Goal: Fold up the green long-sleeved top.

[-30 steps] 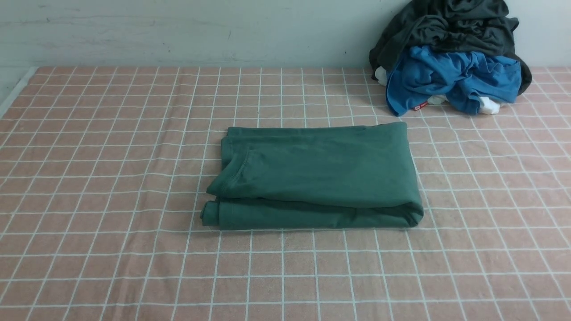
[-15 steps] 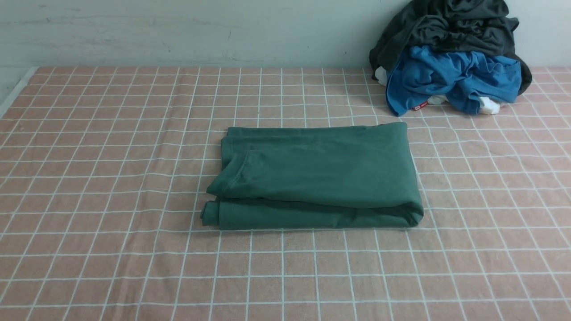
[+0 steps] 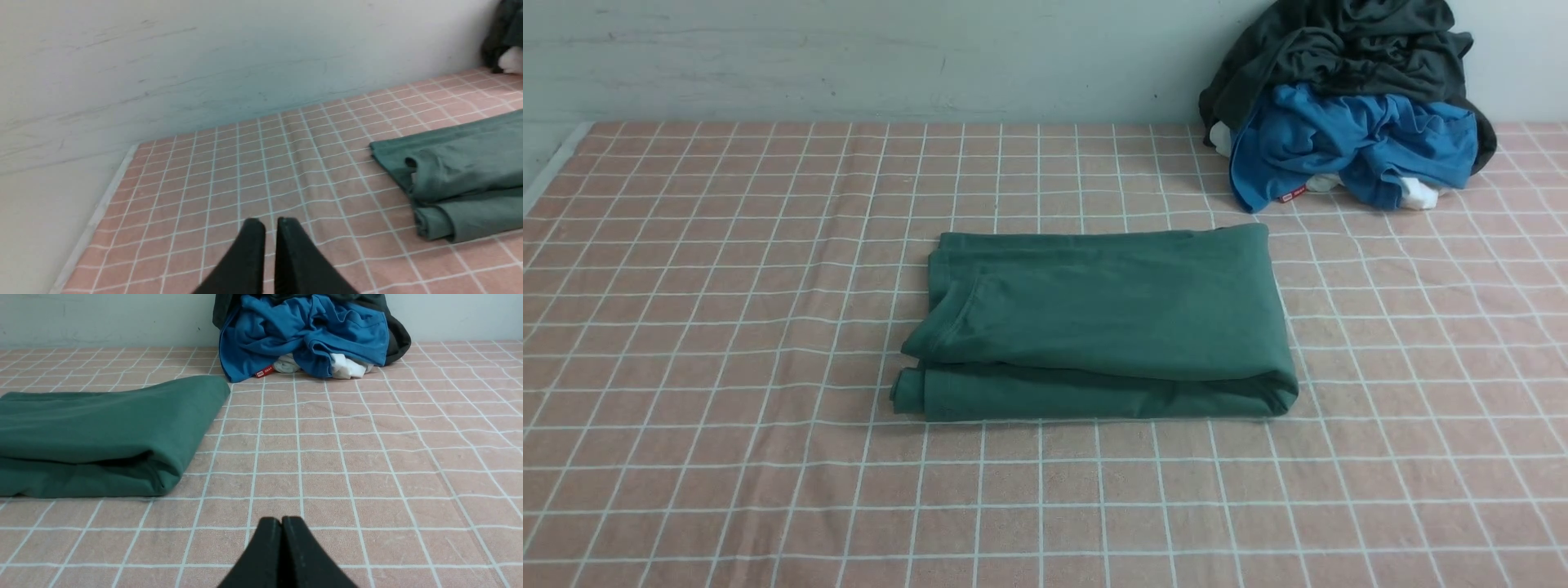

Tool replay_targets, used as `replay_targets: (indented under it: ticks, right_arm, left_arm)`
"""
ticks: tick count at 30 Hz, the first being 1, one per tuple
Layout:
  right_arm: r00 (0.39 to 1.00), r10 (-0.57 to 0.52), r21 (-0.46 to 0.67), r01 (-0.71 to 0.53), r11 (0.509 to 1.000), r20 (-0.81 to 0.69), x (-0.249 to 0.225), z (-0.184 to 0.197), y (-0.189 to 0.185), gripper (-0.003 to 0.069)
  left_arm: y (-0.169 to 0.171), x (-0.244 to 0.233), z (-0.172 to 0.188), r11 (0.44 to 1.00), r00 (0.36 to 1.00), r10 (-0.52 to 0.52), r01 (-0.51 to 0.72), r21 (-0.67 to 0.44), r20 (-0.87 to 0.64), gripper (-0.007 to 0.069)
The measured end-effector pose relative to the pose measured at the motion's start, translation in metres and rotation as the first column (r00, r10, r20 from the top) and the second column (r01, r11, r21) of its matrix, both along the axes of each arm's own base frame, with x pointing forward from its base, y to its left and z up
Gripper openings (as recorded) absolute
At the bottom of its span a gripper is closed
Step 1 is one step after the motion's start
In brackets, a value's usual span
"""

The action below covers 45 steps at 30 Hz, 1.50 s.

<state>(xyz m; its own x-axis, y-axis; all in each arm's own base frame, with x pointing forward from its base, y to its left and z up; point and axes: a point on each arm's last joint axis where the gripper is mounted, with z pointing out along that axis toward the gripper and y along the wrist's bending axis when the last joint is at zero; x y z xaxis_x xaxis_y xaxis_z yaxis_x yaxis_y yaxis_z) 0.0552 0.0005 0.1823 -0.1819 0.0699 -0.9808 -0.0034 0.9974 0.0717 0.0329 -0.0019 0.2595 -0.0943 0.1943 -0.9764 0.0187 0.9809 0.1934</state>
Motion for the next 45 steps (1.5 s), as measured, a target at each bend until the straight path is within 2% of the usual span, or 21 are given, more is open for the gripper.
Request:
replay_targets:
  ticks: [1, 2, 4, 8, 14, 20, 45]
  right_arm:
    - [1.0, 0.0, 0.0, 0.0, 1.0, 0.0, 0.0, 0.0, 0.0, -0.0014]
    - [1.0, 0.0, 0.0, 0.0, 1.0, -0.001, 0.0, 0.0, 0.0, -0.0014]
    - [1.0, 0.0, 0.0, 0.0, 1.0, -0.001, 0.0, 0.0, 0.0, -0.0014]
    - [1.0, 0.0, 0.0, 0.0, 1.0, -0.003, 0.0, 0.0, 0.0, -0.0014]
    - [1.0, 0.0, 0.0, 0.0, 1.0, -0.004, 0.0, 0.0, 0.0, -0.0014]
    - [1.0, 0.0, 0.001, 0.0, 1.0, -0.003, 0.0, 0.0, 0.0, -0.0014]
    - [1.0, 0.0, 0.001, 0.0, 1.0, -0.003, 0.0, 0.0, 0.0, -0.0014]
  left_arm:
    - [0.001, 0.004, -0.01, 1.0, 1.0, -0.022, 0.022, -0.006, -0.005, 0.003]
    - [0.001, 0.01, -0.022, 1.0, 1.0, 0.011, -0.011, -0.012, -0.013, 0.003]
    - [0.001, 0.016, -0.042, 0.999, 1.0, 0.013, -0.013, -0.032, -0.005, 0.003]
    - [0.002, 0.023, -0.065, 0.999, 0.999, 0.018, -0.016, -0.048, 0.03, 0.003]
    - [0.001, 0.023, -0.072, 0.998, 1.0, 0.012, -0.013, -0.06, -0.013, 0.003]
    - [0.0, 0.02, -0.082, 0.996, 0.988, -0.006, -0.008, -0.088, -0.154, 0.003]
    - [-0.001, 0.02, -0.083, 0.995, 0.985, -0.008, -0.01, -0.102, -0.173, 0.003]
